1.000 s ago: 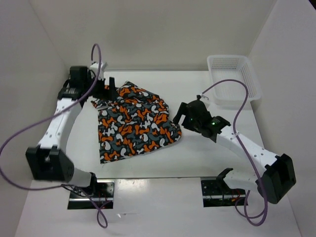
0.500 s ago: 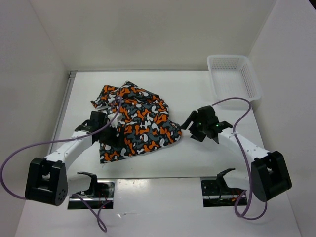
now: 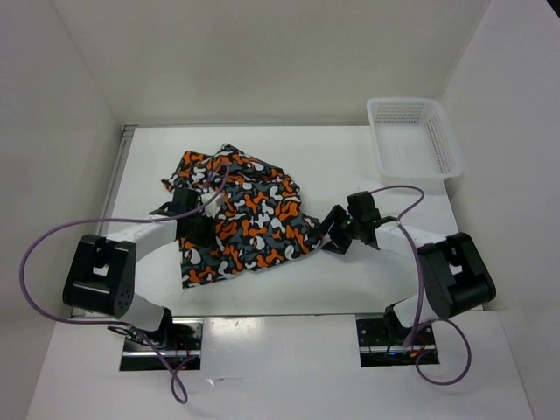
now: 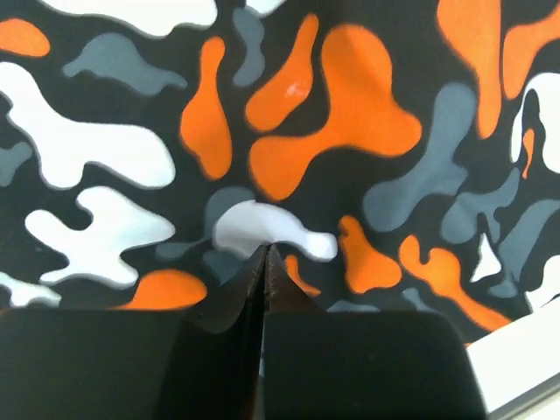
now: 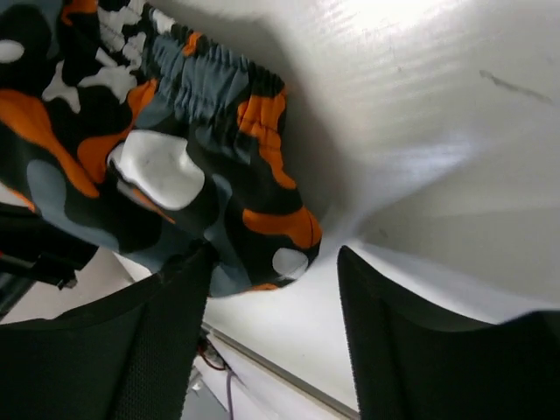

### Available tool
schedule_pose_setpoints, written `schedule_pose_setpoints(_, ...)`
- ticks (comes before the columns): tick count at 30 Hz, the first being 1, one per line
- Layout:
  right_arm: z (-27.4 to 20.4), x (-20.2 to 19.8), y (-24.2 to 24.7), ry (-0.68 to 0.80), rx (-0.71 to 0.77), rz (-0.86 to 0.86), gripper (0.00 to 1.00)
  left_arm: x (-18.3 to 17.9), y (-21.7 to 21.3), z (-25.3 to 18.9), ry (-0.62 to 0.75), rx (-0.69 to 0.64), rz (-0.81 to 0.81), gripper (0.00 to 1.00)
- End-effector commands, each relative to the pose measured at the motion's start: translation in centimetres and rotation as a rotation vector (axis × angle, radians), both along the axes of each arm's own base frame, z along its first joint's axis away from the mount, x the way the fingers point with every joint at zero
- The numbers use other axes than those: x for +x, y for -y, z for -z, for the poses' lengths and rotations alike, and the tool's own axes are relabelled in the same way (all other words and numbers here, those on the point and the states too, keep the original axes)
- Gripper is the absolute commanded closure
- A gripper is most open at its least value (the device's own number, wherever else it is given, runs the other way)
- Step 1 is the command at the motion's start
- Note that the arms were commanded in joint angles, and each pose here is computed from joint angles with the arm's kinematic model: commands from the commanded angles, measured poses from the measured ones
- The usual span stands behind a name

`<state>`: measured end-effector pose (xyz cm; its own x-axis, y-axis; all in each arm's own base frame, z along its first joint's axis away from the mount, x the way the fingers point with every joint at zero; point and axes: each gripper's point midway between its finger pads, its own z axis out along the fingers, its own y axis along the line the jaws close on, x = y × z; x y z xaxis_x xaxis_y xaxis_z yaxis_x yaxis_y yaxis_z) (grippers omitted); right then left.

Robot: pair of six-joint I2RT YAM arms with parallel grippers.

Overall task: Fold and stack the shorts
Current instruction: Move the shorts to the center of the board, then flatten the shorts out

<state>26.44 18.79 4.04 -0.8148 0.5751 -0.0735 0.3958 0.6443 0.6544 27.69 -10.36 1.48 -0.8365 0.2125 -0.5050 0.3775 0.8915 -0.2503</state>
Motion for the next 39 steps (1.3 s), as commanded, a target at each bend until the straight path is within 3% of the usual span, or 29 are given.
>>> schedule_pose_setpoints(1, -0.6, 2.2, -1.2, 0.064, 0.023, -0.030, 0.37, 0.7, -0.3, -1.1, -0.019, 0.040, -0.007, 1.00)
schedule_pose_setpoints(3, -1.3, 4.2, -1.3, 0.097, 0.005, -0.008, 0.67, 3.2, -0.4, -5.6, 0.080, 0.022, -0.024, 1.00)
schedule_pose_setpoints(6, -4.0, 6.7, -0.5, 0.164, -0.052, 0.057, 0.85, 4.7, -1.1, -8.9, 0.139, -0.011, -0.053, 1.00)
schedule_pose_setpoints(11, -12.1, 10.3, 1.0, 0.366, -0.142, 0.114, 0.93, 8.7, -1.8, -14.2, 0.224, -0.058, -0.076, 1.00)
schedule_pose_setpoints(15, -11.6, 9.2, 2.1, 0.327, -0.201, 0.114, 0.93, 10.0, -1.8, -15.9, 0.257, -0.098, -0.069, 1.00)
schedule_pose_setpoints(16, -9.8, 8.0, 2.5, 0.283, -0.210, 0.116, 0.88, 9.9, -1.6, -15.9, 0.256, -0.106, -0.063, 1.00)
schedule_pose_setpoints(18, -8.5, 6.1, 2.6, 0.251, -0.217, 0.116, 0.70, 9.2, -1.5, -15.6, 0.234, -0.114, -0.057, 1.00)
schedule_pose_setpoints(19, -6.4, 4.5, 3.4, 0.204, -0.254, 0.127, 0.43, 8.4, -1.5, -15.6, 0.238, -0.114, -0.057, 1.00)
schedule_pose_setpoints(20, -6.3, 3.4, 3.3, 0.196, -0.256, 0.136, 0.30, 7.3, -1.5, -15.0, 0.210, -0.112, -0.058, 1.00)
schedule_pose_setpoints(22, -4.4, 1.3, 4.3, 0.140, -0.276, 0.151, 0.19, 5.5, -1.6, -14.8, 0.214, -0.112, -0.058, 0.95)
schedule_pose_setpoints(23, -4.4, 0.9, 4.7, 0.138, -0.283, 0.169, 0.10, 3.6, -1.7, -12.7, 0.153, -0.108, -0.061, 0.85)
schedule_pose_setpoints(26, -6.5, 0.6, 5.9, 0.203, -0.295, 0.226, 0.02, 0.3, -1.5, -11.3, 0.111, -0.125, -0.050, 0.74)
schedule_pose_setpoints(27, -7.0, 0.6, 6.3, 0.221, -0.299, 0.238, 0.01, -1.6, -1.3, -9.5, 0.053, -0.121, -0.044, 0.46)
schedule_pose_setpoints(29, -8.7, 0.9, 6.9, 0.277, -0.312, 0.265, 0.00, -4.0, -0.4, -9.3, 0.033, -0.143, -0.007, 0.25)
schedule_pose_setpoints(30, -9.0, 0.9, 7.0, 0.281, -0.319, 0.257, 0.00, -4.9, -0.2, -8.9, 0.021, -0.142, 0.003, 0.20)
schedule_pose_setpoints(34, -10.0, 1.6, 6.9, 0.313, -0.317, 0.264, 0.00, -9.0, 1.1, -8.4, 0.034, -0.164, 0.084, 0.17)
schedule_pose_setpoints(39, -10.1, 2.6, 5.7, 0.329, -0.273, 0.241, 0.00, -13.1, 1.7, -4.6, -0.061, -0.183, 0.138, 0.16)
